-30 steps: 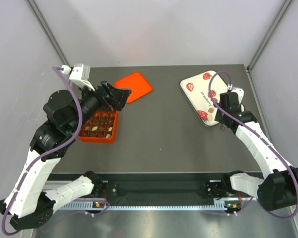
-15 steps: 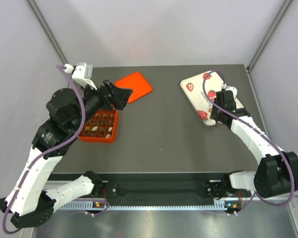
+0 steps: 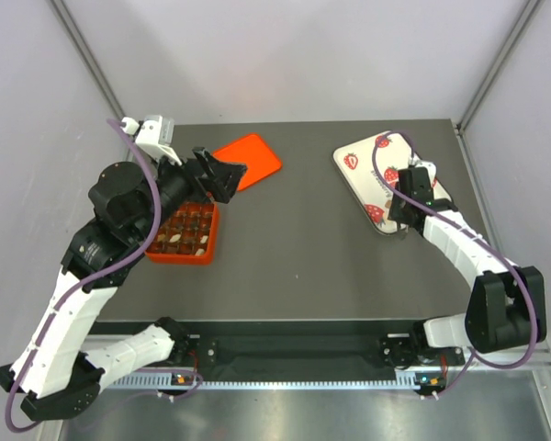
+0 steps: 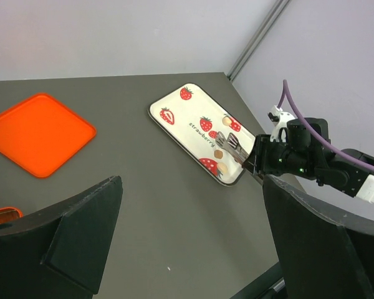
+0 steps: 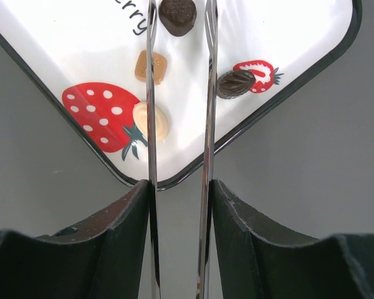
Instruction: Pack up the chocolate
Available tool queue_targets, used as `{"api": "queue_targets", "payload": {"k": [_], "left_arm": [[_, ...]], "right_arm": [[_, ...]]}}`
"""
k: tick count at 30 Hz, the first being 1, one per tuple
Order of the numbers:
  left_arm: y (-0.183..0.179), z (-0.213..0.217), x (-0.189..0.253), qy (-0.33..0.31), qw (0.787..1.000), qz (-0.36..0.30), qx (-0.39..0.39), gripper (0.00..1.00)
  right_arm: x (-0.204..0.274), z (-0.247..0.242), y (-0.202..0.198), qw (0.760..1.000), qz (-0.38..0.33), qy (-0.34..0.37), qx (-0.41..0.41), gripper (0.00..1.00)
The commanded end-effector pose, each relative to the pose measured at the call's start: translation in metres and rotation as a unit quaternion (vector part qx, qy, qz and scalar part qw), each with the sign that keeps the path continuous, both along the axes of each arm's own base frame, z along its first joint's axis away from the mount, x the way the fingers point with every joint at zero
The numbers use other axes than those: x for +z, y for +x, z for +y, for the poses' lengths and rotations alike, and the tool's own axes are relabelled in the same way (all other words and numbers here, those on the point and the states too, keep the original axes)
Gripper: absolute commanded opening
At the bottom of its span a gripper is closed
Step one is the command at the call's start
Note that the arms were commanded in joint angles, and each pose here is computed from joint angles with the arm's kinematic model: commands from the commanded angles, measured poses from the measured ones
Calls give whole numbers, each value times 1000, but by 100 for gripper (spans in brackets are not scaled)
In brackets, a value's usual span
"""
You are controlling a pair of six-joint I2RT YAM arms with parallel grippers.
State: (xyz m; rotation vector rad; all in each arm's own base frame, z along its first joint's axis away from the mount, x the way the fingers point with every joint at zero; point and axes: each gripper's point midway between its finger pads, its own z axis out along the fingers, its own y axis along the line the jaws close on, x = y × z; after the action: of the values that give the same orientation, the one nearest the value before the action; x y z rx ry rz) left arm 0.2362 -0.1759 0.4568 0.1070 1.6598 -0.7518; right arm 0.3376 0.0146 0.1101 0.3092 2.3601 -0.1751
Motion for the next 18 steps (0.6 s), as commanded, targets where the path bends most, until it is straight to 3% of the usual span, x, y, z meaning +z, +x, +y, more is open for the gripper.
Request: {"api": "queue_targets", "payload": {"k": [1,18], "left_arm": [[0,3,28,-23,999,-40,5,99],[-4,9,39,-22,998,-52,11,99]], "right_arm": [[10,-1,17,999,-33,9,-2,43],[22,1,20,999,-35,6,12,35]]}}
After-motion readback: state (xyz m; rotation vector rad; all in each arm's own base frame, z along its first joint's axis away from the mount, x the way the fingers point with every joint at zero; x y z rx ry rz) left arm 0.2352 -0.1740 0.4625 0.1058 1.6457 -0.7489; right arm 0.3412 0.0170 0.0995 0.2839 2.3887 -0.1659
